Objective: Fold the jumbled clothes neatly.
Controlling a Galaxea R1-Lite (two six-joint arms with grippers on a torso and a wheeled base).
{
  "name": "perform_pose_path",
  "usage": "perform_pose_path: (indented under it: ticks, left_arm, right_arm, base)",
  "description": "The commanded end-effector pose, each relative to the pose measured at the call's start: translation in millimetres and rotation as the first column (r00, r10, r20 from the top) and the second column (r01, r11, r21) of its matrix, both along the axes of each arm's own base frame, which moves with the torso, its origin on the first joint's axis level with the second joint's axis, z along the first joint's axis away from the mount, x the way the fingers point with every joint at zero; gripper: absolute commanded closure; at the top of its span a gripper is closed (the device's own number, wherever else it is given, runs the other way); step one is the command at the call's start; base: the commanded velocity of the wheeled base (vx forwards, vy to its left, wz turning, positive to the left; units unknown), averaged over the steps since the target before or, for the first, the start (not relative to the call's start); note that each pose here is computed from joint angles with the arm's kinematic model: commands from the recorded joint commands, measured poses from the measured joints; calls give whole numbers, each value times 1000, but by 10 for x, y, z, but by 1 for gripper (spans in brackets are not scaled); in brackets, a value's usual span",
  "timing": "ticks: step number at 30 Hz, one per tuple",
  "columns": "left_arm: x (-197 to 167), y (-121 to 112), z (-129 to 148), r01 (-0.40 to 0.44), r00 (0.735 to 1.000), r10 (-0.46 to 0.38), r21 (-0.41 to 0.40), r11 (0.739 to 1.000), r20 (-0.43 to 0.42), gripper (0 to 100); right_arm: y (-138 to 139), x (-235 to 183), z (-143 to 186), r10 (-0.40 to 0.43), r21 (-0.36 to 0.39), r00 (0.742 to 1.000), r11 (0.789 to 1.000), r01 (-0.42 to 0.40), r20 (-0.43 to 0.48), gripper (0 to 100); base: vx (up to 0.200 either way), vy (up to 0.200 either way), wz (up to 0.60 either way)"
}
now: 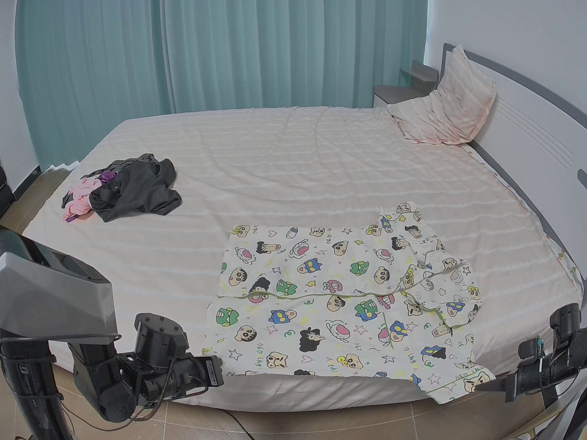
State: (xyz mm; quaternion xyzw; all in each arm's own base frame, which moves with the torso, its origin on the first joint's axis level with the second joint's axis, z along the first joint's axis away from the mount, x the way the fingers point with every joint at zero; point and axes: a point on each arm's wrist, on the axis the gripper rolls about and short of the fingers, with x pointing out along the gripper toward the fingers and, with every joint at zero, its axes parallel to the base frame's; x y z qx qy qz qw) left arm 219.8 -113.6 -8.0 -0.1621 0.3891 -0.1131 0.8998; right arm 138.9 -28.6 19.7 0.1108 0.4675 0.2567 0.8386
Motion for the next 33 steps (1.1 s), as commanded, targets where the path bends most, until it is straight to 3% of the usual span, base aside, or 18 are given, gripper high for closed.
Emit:
perform_pose_path:
  ticks: [1, 9, 15, 16, 24, 28, 33]
  left_arm:
    - [132, -60, 202, -31, 995, 37, -68, 997, 93, 100]
    - [328, -151, 299, -74, 984, 90, -105, 992, 157, 100]
    - [584, -241, 403, -181, 970, 200, -143, 973, 134, 100]
    - [633, -282, 500, -209, 969, 228, -173, 962, 94, 100]
    - [777, -341, 687, -297, 955, 294, -185, 937, -44, 100]
    - [706, -312, 839, -280, 956, 257, -180, 943, -140, 100]
    - [673, -277, 866, -292, 937, 261, -110, 950, -234, 100]
  right_arm:
    - [-18, 176, 177, -46, 26, 996, 999, 45, 80, 100]
    - [-28, 490, 361, -153, 111, 985, 983, 143, 85, 100]
    - [-88, 719, 396, -230, 159, 972, 963, 219, 55, 100]
    - [-104, 767, 386, -251, 170, 967, 956, 241, 37, 100]
    - [-174, 959, 403, -292, 201, 956, 939, 281, 30, 100]
    - [-214, 1020, 482, -331, 222, 942, 924, 312, 54, 100]
    - [-219, 1019, 480, -335, 222, 939, 924, 312, 76, 100]
  base:
    - [0, 0, 0]
    - [0, 0, 0]
    - [0, 0, 0]
    - [0, 0, 0]
    - [0, 0, 0]
    - [0, 0, 0]
    - [0, 0, 0]
